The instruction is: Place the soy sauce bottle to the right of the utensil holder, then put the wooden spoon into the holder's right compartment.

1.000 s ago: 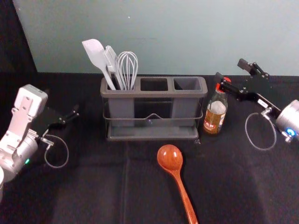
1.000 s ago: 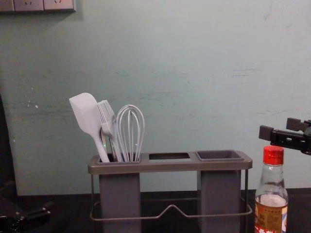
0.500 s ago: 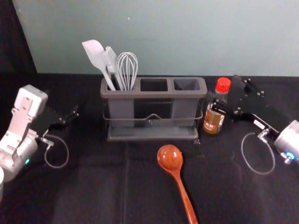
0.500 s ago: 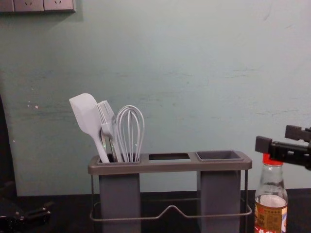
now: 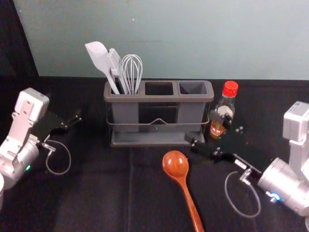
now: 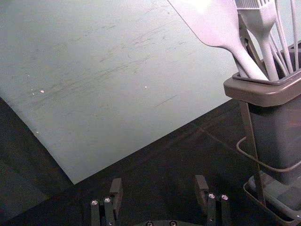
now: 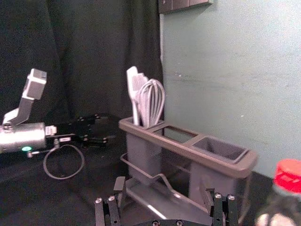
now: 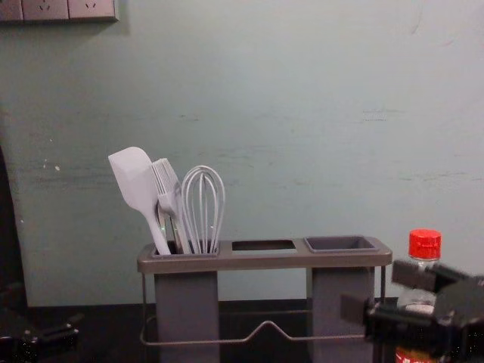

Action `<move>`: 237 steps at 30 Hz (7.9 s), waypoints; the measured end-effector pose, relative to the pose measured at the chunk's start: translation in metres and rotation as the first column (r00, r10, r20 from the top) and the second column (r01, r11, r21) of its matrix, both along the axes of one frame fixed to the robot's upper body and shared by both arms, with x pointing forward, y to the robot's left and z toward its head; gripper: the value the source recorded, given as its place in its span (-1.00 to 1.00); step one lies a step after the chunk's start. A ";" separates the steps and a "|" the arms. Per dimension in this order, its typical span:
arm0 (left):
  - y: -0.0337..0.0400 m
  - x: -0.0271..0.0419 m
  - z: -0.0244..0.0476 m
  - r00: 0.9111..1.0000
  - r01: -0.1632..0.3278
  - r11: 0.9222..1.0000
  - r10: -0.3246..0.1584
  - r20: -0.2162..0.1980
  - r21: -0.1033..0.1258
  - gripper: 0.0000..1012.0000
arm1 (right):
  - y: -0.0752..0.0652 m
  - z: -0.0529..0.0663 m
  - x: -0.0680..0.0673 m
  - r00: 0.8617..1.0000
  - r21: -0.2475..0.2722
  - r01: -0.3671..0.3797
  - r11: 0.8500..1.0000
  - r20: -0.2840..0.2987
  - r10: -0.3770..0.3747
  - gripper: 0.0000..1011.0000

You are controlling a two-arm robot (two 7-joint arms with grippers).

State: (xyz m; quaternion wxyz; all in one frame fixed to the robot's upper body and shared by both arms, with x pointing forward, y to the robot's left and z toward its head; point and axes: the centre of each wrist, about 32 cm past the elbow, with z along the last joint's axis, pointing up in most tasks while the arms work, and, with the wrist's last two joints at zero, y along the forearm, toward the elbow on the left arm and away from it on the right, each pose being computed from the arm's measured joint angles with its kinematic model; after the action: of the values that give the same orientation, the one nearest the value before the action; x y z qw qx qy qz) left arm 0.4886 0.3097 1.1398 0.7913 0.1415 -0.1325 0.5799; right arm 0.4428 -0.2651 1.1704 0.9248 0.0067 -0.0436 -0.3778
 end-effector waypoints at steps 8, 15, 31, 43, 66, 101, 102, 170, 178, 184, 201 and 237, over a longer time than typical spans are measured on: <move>0.0000 0.0000 -0.0001 1.000 0.000 1.000 0.000 0.000 0.000 0.99 | 0.010 -0.014 -0.003 1.000 0.009 -0.022 1.000 -0.021 0.022 0.98; 0.0000 0.0000 0.0000 1.000 0.000 1.000 0.000 0.000 0.000 0.99 | 0.009 -0.012 -0.002 1.000 0.008 -0.021 1.000 -0.019 0.021 0.98; 0.0000 0.0000 0.0000 1.000 0.000 1.000 0.000 0.000 0.000 0.99 | 0.030 -0.010 -0.007 0.976 -0.120 0.029 0.992 -0.213 -0.054 0.98; 0.0001 0.0000 0.0000 1.000 0.000 1.000 0.000 0.000 0.000 0.99 | 0.041 -0.017 0.002 0.935 -0.174 0.008 0.985 -0.348 -0.069 0.98; 0.0000 0.0000 0.0000 1.000 0.000 1.000 0.000 0.000 0.000 0.99 | 0.038 -0.020 0.004 0.939 -0.161 0.000 0.987 -0.338 -0.056 0.98; 0.0000 0.0000 0.0000 1.000 0.000 1.000 0.000 0.000 0.000 0.99 | 0.102 0.031 0.013 0.803 -0.398 0.106 0.911 -0.506 -0.314 0.98; 0.0000 0.0000 0.0000 1.000 0.000 1.000 0.000 0.000 0.000 0.99 | 0.105 0.031 0.013 0.804 -0.408 0.111 0.906 -0.499 -0.323 0.98; 0.0000 0.0000 0.0000 1.000 0.000 1.000 0.000 0.000 0.000 0.99 | 0.045 0.042 -0.037 0.952 -0.381 0.089 0.920 -0.239 -0.191 0.66; 0.0000 0.0000 0.0000 1.000 0.000 1.000 0.000 0.000 0.000 0.99 | 0.031 0.025 -0.055 0.978 -0.247 0.207 0.947 0.016 -0.209 0.66; 0.0000 0.0000 0.0000 1.000 0.000 1.000 0.000 0.000 0.000 0.99 | 0.030 0.013 -0.064 0.951 -0.144 0.273 0.951 0.189 -0.244 0.66; 0.0000 0.0000 0.0000 1.000 0.000 1.000 0.000 0.000 0.000 0.99 | 0.030 0.001 -0.067 0.907 -0.045 0.317 0.947 0.308 -0.289 0.66; 0.0000 0.0000 0.0000 1.000 0.000 1.000 0.000 0.000 0.000 0.99 | 0.035 0.034 0.034 0.860 0.066 0.144 0.987 0.486 -0.158 0.66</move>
State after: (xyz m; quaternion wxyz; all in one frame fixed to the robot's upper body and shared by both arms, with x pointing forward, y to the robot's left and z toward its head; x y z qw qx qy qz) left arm 0.4886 0.3096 1.1398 0.7913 0.1414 -0.1325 0.5799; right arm 0.4767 -0.2301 1.2039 0.8510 0.1113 -0.2715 -0.4355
